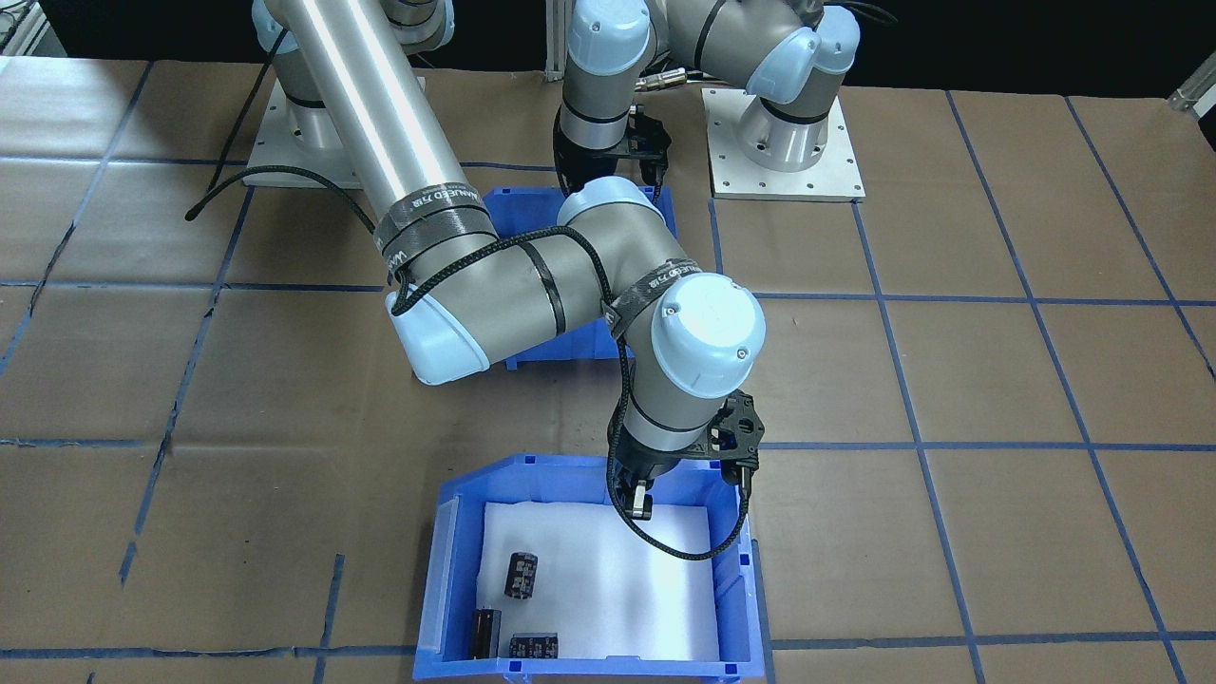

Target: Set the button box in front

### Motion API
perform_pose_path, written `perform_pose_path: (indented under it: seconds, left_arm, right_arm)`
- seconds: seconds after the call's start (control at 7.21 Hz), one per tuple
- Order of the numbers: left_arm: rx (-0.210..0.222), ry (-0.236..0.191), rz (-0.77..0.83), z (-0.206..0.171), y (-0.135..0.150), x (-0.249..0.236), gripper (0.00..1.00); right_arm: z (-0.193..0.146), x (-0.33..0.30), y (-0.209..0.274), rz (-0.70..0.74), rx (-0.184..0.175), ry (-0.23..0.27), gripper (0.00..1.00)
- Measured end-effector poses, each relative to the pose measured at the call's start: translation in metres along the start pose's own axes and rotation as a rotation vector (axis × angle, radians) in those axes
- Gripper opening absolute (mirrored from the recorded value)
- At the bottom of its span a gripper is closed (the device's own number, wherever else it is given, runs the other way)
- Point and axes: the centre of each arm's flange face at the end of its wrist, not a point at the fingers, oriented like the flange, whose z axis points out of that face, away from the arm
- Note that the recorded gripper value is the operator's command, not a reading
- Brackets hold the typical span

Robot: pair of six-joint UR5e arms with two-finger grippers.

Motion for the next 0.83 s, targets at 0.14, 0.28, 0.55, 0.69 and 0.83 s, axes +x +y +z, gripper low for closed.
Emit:
perform_pose_path:
  seconds: [0.14, 0.28, 0.55, 0.69, 0.83]
  left_arm:
    - [-0.004, 0.012, -0.019, -0.001, 0.001, 0.001, 0.00]
    - [-0.003, 0.035, -0.025, -0.008, 0.001, 0.003, 0.00]
    - [0.033, 0.115, -0.022, -0.039, -0.007, 0.014, 0.00]
    - [0.042, 0.139, -0.019, -0.052, -0.018, 0.026, 0.00]
    - [0.047, 0.152, -0.022, -0.061, -0.035, 0.046, 0.00]
  right_arm:
    - [-0.019, 0.005, 0.013, 0.012, -0.007, 0.032, 0.05]
    - [-0.035, 0.016, 0.036, 0.027, -0.025, 0.064, 0.05]
    - [-0.046, 0.047, 0.093, 0.040, -0.049, 0.079, 0.05]
    - [-0.044, 0.064, 0.124, 0.040, -0.060, 0.072, 0.05]
    - [-0.043, 0.080, 0.158, 0.039, -0.068, 0.064, 0.05]
